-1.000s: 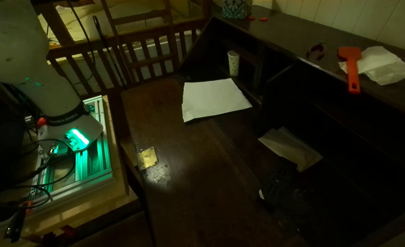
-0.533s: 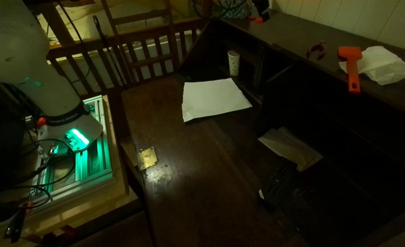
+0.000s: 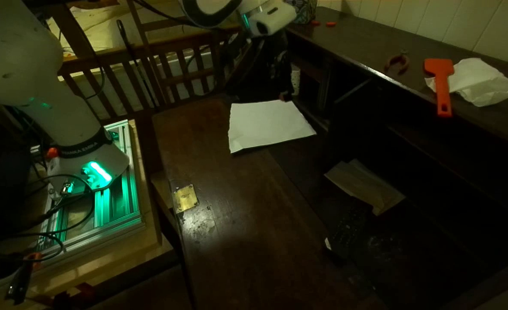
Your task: Put the orange item on the bottom
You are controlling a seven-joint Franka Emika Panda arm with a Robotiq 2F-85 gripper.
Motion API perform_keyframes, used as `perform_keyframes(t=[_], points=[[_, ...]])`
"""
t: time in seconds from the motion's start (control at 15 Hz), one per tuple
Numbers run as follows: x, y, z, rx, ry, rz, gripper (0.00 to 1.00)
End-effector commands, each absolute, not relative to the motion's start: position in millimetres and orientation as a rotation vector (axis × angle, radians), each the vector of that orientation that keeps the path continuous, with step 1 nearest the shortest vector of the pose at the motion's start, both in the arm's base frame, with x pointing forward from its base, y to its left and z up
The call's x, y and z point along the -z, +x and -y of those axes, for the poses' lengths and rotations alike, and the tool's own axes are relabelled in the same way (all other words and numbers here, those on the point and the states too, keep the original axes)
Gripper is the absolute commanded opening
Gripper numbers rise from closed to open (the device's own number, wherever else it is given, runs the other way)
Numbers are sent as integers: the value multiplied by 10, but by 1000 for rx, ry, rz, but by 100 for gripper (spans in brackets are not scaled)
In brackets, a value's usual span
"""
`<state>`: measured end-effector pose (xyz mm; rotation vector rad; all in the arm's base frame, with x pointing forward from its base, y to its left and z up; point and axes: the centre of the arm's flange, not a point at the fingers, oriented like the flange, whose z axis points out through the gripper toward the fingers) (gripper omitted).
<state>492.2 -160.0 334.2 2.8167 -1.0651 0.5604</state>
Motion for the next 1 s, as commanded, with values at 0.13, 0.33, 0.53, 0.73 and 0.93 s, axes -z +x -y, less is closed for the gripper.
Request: perform_keyframes(t=[0.13,0.33,0.53,0.73,0.93], points=[[-3245,4868,1614,-548,2818,1067,34],[-3318,4929,1604,-570,2818,1059,34],[-3253,5060,1672,-545,2838,1080,9],[-2978,5313,1855,-458,2929,1108,9],[-2730,5554,1930,-422,2967,1084,9]])
